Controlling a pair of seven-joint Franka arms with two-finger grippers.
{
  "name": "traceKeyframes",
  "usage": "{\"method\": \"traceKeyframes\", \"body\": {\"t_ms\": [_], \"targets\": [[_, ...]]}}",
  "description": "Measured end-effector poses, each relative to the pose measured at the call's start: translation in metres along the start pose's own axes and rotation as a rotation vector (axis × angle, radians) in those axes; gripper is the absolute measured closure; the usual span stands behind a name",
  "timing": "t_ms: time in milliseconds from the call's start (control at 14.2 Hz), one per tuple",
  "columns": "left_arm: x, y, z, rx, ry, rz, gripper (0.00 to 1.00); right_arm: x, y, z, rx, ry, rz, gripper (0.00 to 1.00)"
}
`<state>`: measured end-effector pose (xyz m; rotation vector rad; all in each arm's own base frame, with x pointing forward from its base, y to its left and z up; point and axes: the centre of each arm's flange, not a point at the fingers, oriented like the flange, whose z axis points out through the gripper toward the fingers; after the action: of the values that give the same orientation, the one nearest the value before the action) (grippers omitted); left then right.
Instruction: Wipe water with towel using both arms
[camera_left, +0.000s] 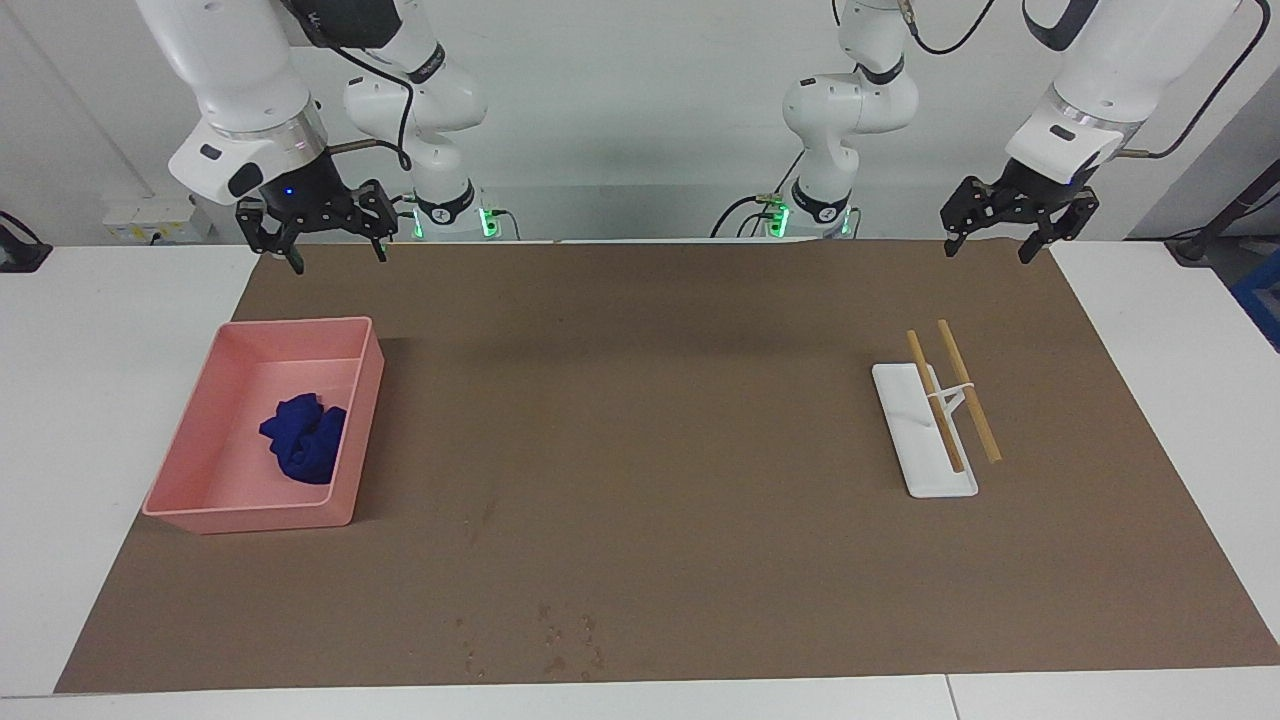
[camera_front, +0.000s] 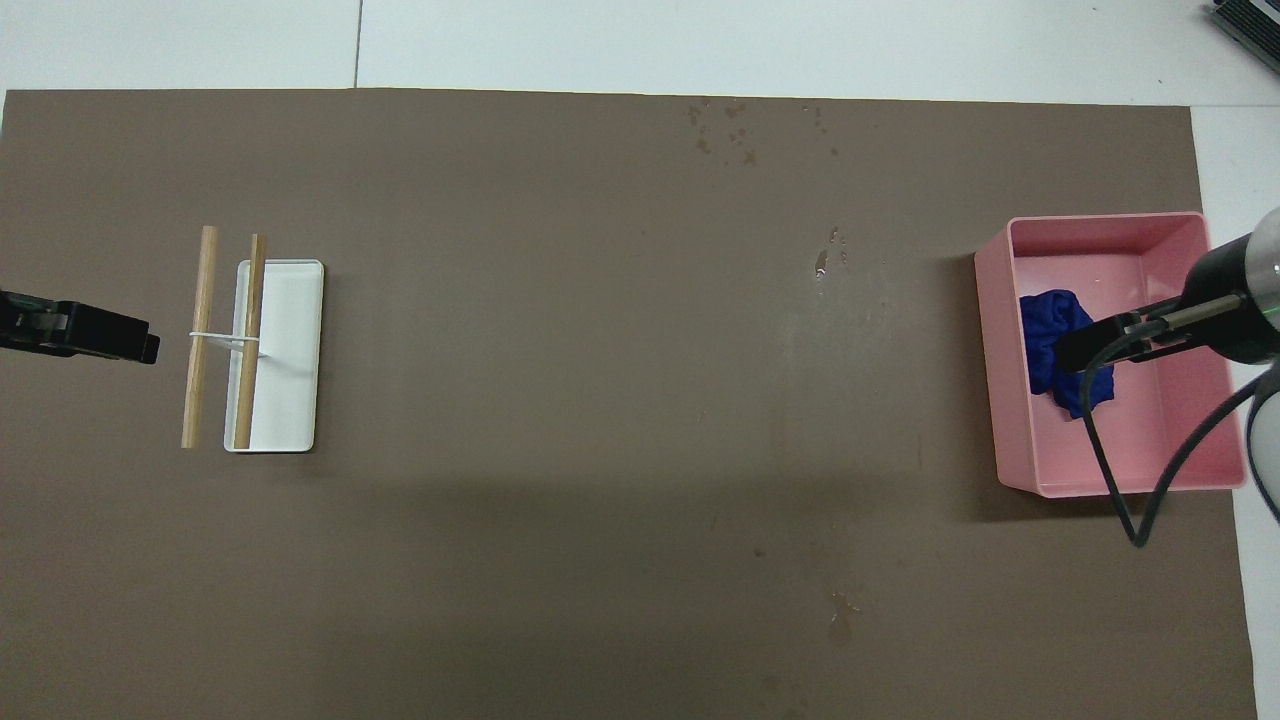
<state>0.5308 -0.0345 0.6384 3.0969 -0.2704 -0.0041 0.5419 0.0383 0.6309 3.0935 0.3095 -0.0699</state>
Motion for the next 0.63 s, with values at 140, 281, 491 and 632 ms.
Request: {"method": "traceKeyframes", "body": {"t_ms": [140, 281, 491, 632], "targets": [[0.0, 0.0, 0.0, 0.0, 0.0, 0.0, 0.0, 0.002, 0.001, -0.003, -0.003, 0.02, 0.001, 0.0], [0.0, 0.0, 0.0, 0.0, 0.0, 0.0, 0.0, 0.002, 0.0, -0.005, -0.004, 0.033, -0.001, 0.0], [0.0, 0.0, 0.0, 0.0, 0.0, 0.0, 0.0, 0.0, -0.006, -0.011, -0.003, 0.044, -0.011, 0.0], [0.0, 0.0, 0.0, 0.0, 0.0, 0.0, 0.0, -0.001, -0.009, -0.013, 0.01, 0.048, -0.014, 0.0]]}}
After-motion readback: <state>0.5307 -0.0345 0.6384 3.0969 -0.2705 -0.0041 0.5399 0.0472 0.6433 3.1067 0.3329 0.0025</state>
